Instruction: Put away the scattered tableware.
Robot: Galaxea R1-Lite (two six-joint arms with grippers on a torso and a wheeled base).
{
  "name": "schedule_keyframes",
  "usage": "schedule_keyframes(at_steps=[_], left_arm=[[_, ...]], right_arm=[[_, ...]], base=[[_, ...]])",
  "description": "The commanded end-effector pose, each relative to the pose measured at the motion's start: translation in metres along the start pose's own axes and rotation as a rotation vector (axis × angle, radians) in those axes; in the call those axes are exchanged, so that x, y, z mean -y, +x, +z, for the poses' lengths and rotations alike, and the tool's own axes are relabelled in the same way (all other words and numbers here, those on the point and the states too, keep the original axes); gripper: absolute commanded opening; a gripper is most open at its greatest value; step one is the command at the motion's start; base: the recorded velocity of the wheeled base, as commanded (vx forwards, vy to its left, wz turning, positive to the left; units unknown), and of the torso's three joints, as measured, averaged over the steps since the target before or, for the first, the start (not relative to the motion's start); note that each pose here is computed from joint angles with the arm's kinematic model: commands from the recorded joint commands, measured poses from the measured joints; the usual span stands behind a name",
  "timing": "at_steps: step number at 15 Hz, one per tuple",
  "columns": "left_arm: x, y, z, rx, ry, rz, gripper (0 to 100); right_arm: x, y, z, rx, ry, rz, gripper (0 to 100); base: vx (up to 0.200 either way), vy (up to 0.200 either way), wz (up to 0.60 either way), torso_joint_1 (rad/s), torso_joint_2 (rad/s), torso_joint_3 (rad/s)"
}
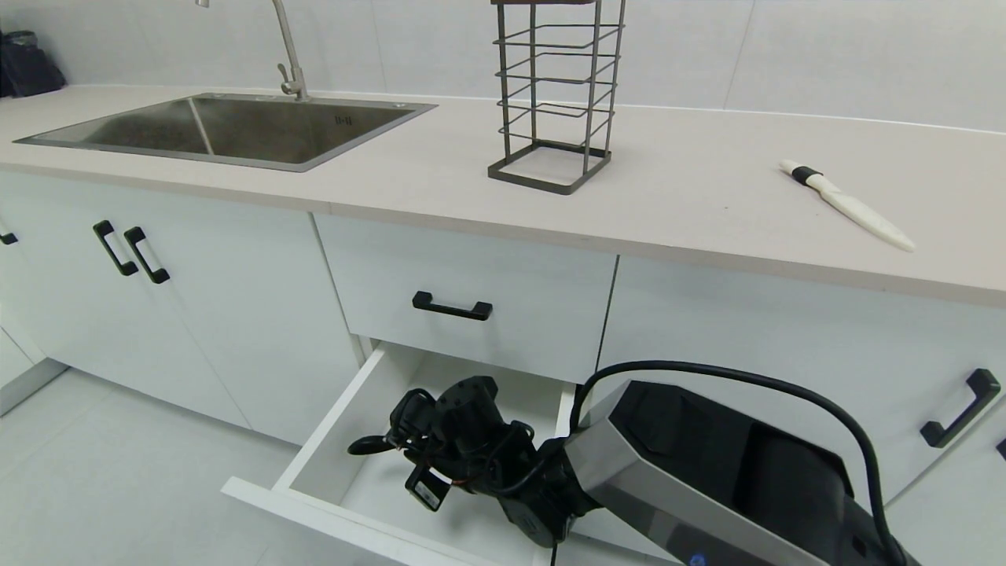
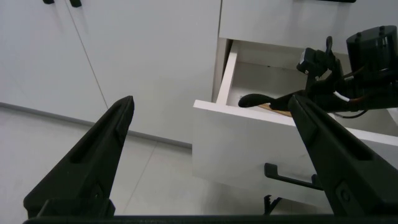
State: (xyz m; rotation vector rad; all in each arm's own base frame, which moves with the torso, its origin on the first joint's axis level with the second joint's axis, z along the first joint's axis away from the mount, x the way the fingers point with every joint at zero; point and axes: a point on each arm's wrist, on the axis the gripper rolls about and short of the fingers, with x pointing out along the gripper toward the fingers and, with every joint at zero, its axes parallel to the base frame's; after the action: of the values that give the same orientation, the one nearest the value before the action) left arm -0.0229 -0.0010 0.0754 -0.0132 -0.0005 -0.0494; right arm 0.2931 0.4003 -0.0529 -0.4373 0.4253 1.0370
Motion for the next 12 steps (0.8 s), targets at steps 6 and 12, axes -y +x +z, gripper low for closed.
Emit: schedule_keyframes(at_steps=[6, 12], left_arm=[[0.0, 0.0001, 0.0001, -0.001, -0.001, 0.0, 100], [0.0, 0.0001, 0.0001, -0.001, -0.001, 0.0, 100]], right_arm=[[-0.0001, 0.0006, 0.0001, 0.006, 0.0, 0.0, 100], [-0.0002, -0.0018, 0.0033, 0.005, -0.011, -0.002, 100]], base=[[0.0, 0.0, 0.0, 0.0, 0.0, 0.0], [0.0, 0.0, 0.0, 0.0, 0.0, 0.0]])
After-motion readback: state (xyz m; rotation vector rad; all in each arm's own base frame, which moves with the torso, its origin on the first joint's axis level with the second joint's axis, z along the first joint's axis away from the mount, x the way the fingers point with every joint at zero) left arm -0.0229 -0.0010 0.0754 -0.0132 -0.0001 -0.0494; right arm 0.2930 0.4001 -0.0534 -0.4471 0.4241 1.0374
